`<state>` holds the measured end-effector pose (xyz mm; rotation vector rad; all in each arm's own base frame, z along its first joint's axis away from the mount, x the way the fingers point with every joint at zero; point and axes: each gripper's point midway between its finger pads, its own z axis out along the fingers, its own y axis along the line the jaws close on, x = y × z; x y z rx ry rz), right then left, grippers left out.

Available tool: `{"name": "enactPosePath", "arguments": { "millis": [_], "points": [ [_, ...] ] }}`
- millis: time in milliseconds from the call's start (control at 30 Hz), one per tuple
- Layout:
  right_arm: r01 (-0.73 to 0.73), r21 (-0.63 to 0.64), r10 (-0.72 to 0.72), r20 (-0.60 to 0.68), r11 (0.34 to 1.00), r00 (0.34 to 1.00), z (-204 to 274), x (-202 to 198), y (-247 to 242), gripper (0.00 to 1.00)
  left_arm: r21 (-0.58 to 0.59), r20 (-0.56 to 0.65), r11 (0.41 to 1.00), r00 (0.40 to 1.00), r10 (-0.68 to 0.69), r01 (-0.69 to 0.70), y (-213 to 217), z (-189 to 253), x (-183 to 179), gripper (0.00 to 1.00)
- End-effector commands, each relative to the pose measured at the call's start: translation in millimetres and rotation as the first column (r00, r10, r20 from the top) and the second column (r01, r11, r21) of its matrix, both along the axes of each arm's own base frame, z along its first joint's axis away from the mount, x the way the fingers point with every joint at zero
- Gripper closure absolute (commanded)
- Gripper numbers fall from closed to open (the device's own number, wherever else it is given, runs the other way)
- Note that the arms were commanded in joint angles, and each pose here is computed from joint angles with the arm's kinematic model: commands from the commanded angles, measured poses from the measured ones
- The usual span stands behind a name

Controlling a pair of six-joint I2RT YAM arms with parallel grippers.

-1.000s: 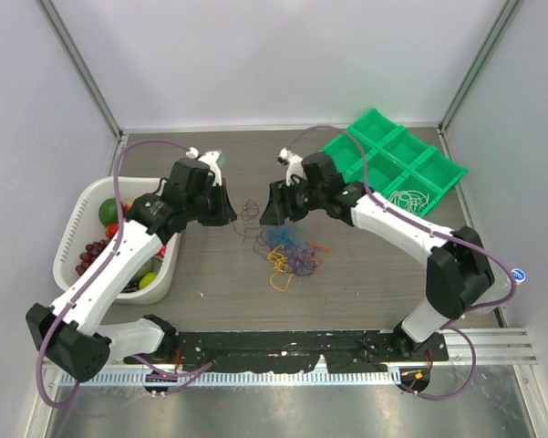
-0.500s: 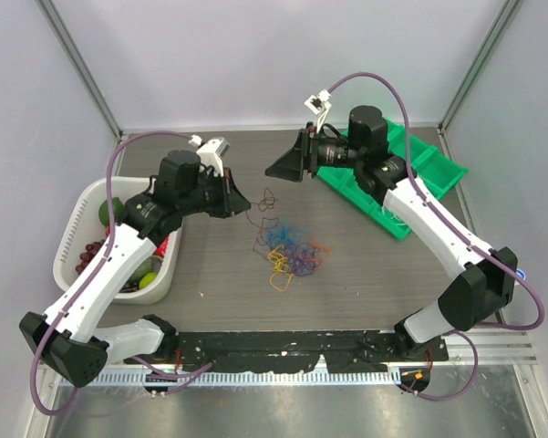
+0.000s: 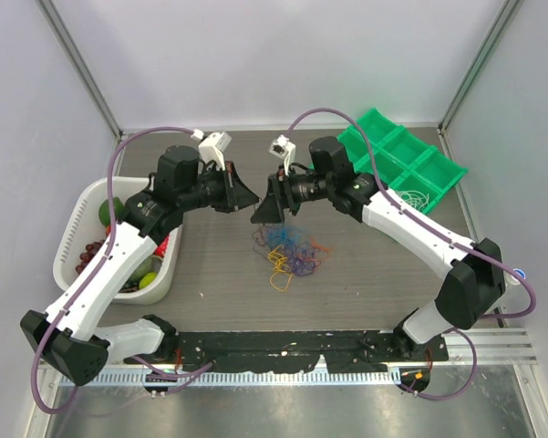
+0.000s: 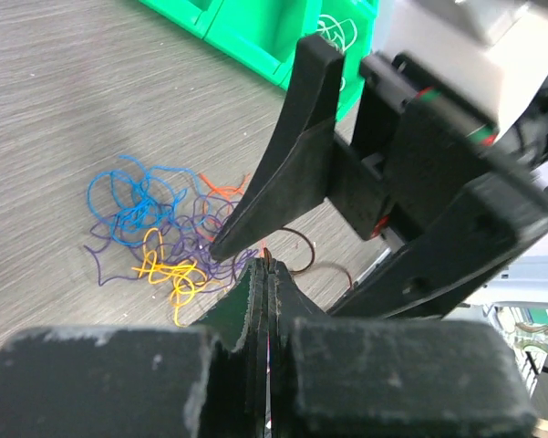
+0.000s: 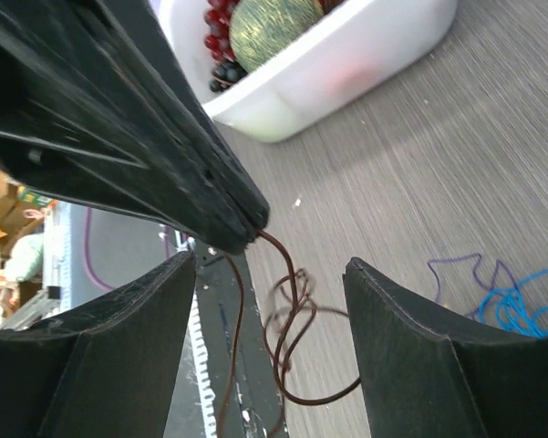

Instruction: Untangle the cables

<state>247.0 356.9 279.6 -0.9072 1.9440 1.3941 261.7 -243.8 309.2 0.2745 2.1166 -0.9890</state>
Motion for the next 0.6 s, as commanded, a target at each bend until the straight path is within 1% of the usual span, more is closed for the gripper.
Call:
{"name": "enactPosePath", "arguments": {
  "millis": [0,67,133,167,200,233,267,300,333,367,400,467,500,533,567],
  "points": [
    [0.113,-0.035,-0.106,0.166,0.993,0.981,5.6,10.6,-9.4,0.30,-0.107,0.075,0.994,0.997,-0.005,0.013,-8.4,40.6,5.4,1.00],
    [0.134,-0.018,-0.129,0.181,0.991,0.975,9.2,10.2,-9.7,0.31,-0.114,0.071,0.993,0.997,0.004,0.004,-7.0,42.2,6.7,1.00],
    [0.156,-0.011,-0.152,0.184,0.988,0.971,9.8,10.8,-10.6,0.36,-0.121,0.071,0.993,0.997,0.008,0.001,-6.6,44.7,7.3,1.00],
    [0.164,-0.009,-0.160,0.175,0.986,0.971,8.8,10.5,-11.2,0.47,-0.123,0.075,0.992,0.997,0.009,0.000,-5.9,46.1,7.2,1.00],
    [0.173,0.000,-0.170,0.180,0.985,0.969,11.4,11.4,-11.0,0.54,-0.124,0.076,0.992,0.997,0.011,-0.001,-5.6,46.9,7.9,1.00],
    [0.190,0.005,-0.188,0.174,0.982,0.967,11.9,12.3,-12.7,0.67,-0.124,0.078,0.992,0.997,0.015,-0.006,-5.1,47.8,8.4,1.00],
    [0.209,0.006,-0.207,0.178,0.978,0.962,11.7,15.4,-13.1,0.76,-0.118,0.077,0.993,0.997,0.026,-0.017,-3.6,47.9,10.3,1.00],
    [0.221,0.006,-0.219,0.181,0.975,0.959,12.5,16.9,-14.6,0.90,-0.111,0.074,0.993,0.996,0.039,-0.030,-1.8,47.9,11.5,1.00],
    [0.252,-0.007,-0.246,0.179,0.968,0.952,9.7,22.0,-17.5,0.98,-0.105,0.074,0.993,0.996,0.057,-0.049,0.6,48.8,14.2,0.99],
    [0.271,-0.011,-0.265,0.172,0.962,0.949,8.5,25.6,-19.4,0.99,-0.091,0.077,0.994,0.994,0.076,-0.069,3.7,48.4,16.6,0.93],
    [0.302,-0.015,-0.295,0.169,0.953,0.940,7.5,32.6,-24.2,0.99,-0.078,0.079,0.993,0.992,0.093,-0.087,7.4,48.6,18.1,0.82],
    [0.372,-0.008,-0.367,0.141,0.928,0.919,8.6,48.5,-36.2,0.99,-0.044,0.089,0.989,0.986,0.142,-0.138,17.2,48.0,21.6,0.54],
    [0.415,-0.004,-0.412,0.111,0.910,0.904,8.8,57.2,-43.2,0.99,-0.027,0.099,0.986,0.981,0.168,-0.167,23.7,47.9,22.6,0.45],
    [0.471,-0.002,-0.469,0.097,0.882,0.878,8.1,73.7,-59.9,0.99,-0.006,0.103,0.980,0.975,0.196,-0.197,30.2,45.2,23.0,0.36],
    [0.508,0.003,-0.507,0.055,0.861,0.860,7.9,81.6,-67.1,0.99,0.013,0.110,0.975,0.970,0.218,-0.220,35.6,42.4,24.1,0.32]
  ]
}}
